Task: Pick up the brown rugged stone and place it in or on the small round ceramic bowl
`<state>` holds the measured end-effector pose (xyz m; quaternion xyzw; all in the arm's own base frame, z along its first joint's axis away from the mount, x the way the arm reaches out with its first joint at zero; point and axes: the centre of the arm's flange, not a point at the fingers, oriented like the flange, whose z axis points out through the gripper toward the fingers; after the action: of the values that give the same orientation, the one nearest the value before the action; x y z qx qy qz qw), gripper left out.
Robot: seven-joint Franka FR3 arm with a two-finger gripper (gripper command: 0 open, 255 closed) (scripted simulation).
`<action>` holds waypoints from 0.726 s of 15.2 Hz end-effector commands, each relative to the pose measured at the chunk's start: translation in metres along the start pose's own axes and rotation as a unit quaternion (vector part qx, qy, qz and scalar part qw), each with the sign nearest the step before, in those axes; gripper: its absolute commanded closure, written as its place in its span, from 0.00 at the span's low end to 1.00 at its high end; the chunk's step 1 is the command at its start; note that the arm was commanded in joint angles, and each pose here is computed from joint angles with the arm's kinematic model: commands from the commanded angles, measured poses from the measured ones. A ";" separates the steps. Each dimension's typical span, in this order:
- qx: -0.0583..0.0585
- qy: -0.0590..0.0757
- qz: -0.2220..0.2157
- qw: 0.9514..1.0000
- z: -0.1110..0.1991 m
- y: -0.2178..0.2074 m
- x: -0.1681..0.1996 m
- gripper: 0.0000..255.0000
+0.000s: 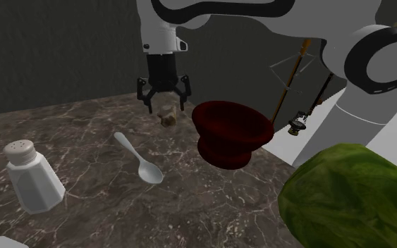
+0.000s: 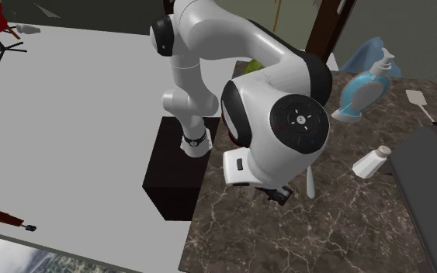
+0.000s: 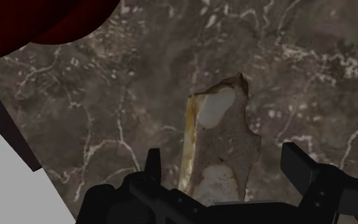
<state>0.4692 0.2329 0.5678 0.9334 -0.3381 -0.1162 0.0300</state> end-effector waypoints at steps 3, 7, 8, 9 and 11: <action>0.000 0.000 0.000 1.000 0.002 0.000 0.000 0.00; 0.000 0.000 0.000 1.000 0.002 0.000 0.000 1.00; 0.000 0.000 0.000 1.000 0.002 0.000 0.000 1.00; 0.000 0.000 0.000 1.000 0.002 0.000 0.000 1.00; 0.000 0.000 0.000 1.000 0.002 0.000 0.000 1.00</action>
<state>0.4685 0.2327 0.5657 0.9335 -0.3380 -0.1162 0.0299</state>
